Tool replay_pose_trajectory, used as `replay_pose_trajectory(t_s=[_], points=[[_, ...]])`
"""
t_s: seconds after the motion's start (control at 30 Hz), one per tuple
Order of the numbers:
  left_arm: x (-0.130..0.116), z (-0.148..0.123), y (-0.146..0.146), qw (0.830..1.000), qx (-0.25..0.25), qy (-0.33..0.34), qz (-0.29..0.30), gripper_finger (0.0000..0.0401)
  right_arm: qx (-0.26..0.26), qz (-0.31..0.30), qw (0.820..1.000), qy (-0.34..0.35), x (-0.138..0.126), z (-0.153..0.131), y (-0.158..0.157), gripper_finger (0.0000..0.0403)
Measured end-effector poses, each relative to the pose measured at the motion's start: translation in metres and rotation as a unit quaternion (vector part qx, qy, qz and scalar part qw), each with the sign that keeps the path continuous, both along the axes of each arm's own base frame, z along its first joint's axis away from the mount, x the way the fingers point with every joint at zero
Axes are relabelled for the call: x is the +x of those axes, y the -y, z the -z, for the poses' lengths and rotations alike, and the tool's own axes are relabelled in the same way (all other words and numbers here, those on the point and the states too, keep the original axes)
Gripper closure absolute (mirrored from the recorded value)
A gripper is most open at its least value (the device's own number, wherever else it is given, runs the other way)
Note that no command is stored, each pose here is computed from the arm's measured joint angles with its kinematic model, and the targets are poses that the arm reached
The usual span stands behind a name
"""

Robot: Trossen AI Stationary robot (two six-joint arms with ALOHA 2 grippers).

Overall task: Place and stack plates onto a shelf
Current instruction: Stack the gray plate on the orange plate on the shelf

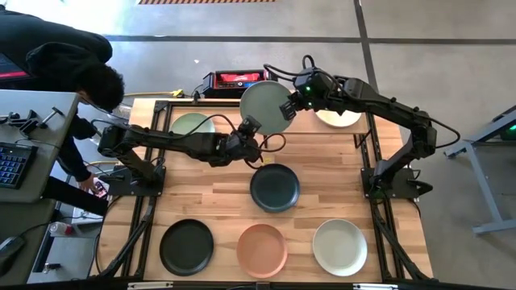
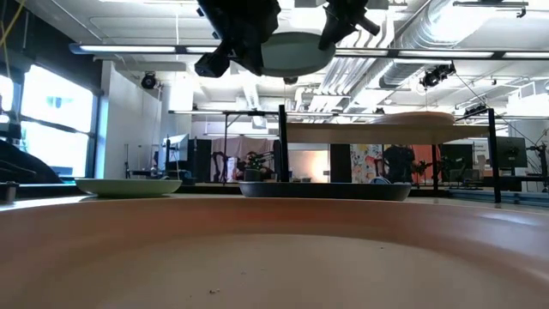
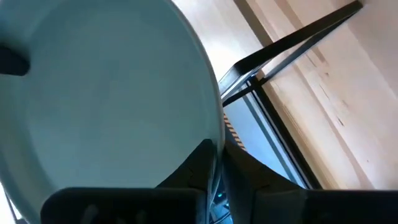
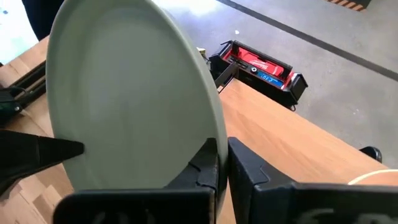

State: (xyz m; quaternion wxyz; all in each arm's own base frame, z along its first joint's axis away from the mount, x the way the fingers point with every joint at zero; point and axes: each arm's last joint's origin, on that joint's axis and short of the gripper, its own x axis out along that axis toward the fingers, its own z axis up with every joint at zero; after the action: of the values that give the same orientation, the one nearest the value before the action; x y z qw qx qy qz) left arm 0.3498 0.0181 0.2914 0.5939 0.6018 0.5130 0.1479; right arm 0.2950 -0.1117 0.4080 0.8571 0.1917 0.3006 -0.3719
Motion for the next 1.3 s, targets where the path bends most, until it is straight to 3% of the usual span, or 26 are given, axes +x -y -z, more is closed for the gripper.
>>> replay_pose_trajectory(t_s=[0.2,0.47,0.63,1.07,1.3], points=[[0.0,0.0,0.0,1.0,-0.01,0.024,-0.015,0.0356,0.016,0.018,1.0,0.014,0.0,0.0,0.0,0.0402],[0.0,-0.001,0.0,0.995,-0.037,0.078,-0.044,0.0295,0.026,0.039,0.999,0.024,0.0,0.0,0.0,0.0403],[-0.001,-0.002,0.003,0.989,-0.023,0.12,-0.085,0.0272,0.029,0.065,0.997,0.0,-0.01,-0.005,-0.001,0.0403],[-0.003,-0.005,0.002,0.973,-0.022,0.187,-0.135,0.0271,0.009,0.141,0.988,-0.057,-0.069,-0.062,-0.002,0.0403],[-0.005,-0.006,0.0,0.963,-0.009,0.216,-0.163,0.0271,-0.004,0.159,0.985,-0.063,-0.108,-0.077,-0.008,0.0403]])
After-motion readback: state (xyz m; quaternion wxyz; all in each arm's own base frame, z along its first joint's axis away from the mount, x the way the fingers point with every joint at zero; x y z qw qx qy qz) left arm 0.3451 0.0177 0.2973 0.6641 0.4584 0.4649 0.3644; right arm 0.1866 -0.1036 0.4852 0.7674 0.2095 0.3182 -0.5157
